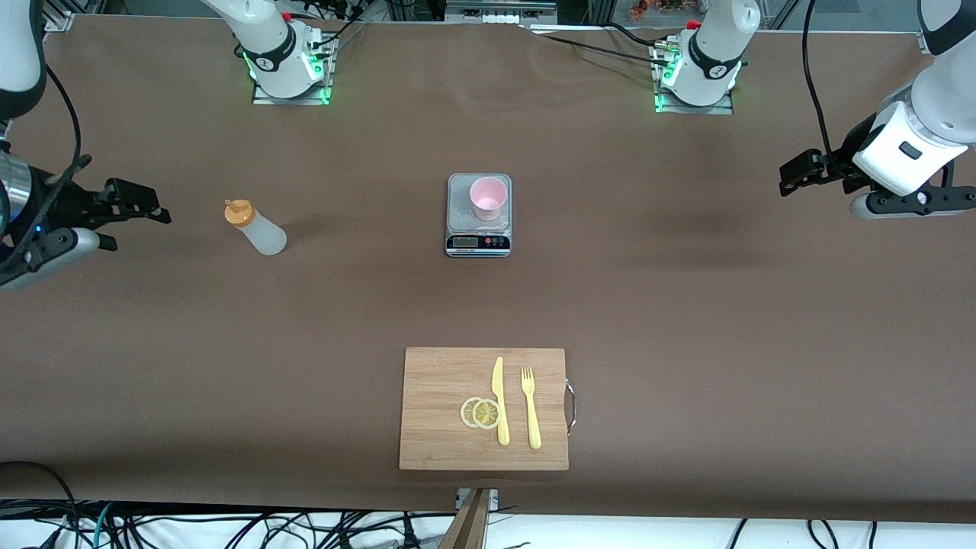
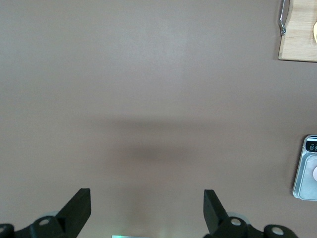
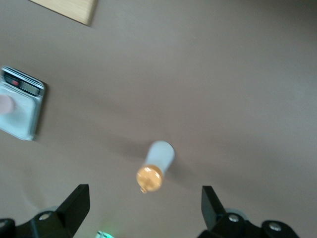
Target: Add sauce to pink cup with both arms
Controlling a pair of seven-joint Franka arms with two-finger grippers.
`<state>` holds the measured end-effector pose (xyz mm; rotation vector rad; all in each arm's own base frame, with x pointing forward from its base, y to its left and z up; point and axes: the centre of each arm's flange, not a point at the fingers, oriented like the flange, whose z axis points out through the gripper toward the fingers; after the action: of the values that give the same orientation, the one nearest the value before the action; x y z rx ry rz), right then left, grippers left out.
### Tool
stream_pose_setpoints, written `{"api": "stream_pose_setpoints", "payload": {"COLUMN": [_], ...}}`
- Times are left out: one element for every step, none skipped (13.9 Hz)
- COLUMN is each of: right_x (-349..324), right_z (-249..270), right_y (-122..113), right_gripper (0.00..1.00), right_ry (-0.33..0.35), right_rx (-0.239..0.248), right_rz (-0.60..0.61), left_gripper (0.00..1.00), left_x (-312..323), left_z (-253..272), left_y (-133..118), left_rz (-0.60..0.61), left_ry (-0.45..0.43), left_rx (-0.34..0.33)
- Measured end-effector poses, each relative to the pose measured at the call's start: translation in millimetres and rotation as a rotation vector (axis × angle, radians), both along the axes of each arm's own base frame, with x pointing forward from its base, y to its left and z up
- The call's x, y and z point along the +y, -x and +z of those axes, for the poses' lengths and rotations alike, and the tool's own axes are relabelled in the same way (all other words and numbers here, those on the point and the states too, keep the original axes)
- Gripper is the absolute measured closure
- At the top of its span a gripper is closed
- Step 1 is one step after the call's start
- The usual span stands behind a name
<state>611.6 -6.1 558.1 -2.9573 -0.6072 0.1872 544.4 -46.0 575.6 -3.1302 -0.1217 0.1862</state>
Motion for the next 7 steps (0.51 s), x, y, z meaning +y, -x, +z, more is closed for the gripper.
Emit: {"api": "stream_pose_setpoints", "payload": {"right_x": [-7, -12, -17, -24, -35, -45, -52], "right_z": [1, 0, 1, 2, 4, 9, 16], "right_y": [4, 5, 6, 6, 7, 10, 13], "right_gripper": [0.0, 0.0, 0.0, 0.0, 0.0, 0.0, 0.0], "right_ry": [0.043, 0.065, 0.077, 0.084, 0.087, 0.087, 0.086], "right_rx": [0.003, 0.004, 0.001, -0.005, -0.013, -0.028, -0.044], "right_rz": [0.0, -0.001, -0.008, -0.021, -0.038, -0.056, -0.068], "left_gripper": [0.0, 0.0, 0.0, 0.0, 0.0, 0.0, 0.0], "left_x": [0, 0, 0, 0, 0, 0, 0], "left_z": [0, 0, 0, 0, 0, 0, 0], "left_y": [0, 0, 0, 0, 0, 0, 0], "left_rz": [0.0, 0.0, 0.0, 0.0, 0.0, 0.0, 0.0], "left_ry": [0.0, 0.0, 0.0, 0.0, 0.0, 0.0, 0.0], "left_rx": [0.0, 0.0, 0.0, 0.0, 0.0, 0.0, 0.0]}}
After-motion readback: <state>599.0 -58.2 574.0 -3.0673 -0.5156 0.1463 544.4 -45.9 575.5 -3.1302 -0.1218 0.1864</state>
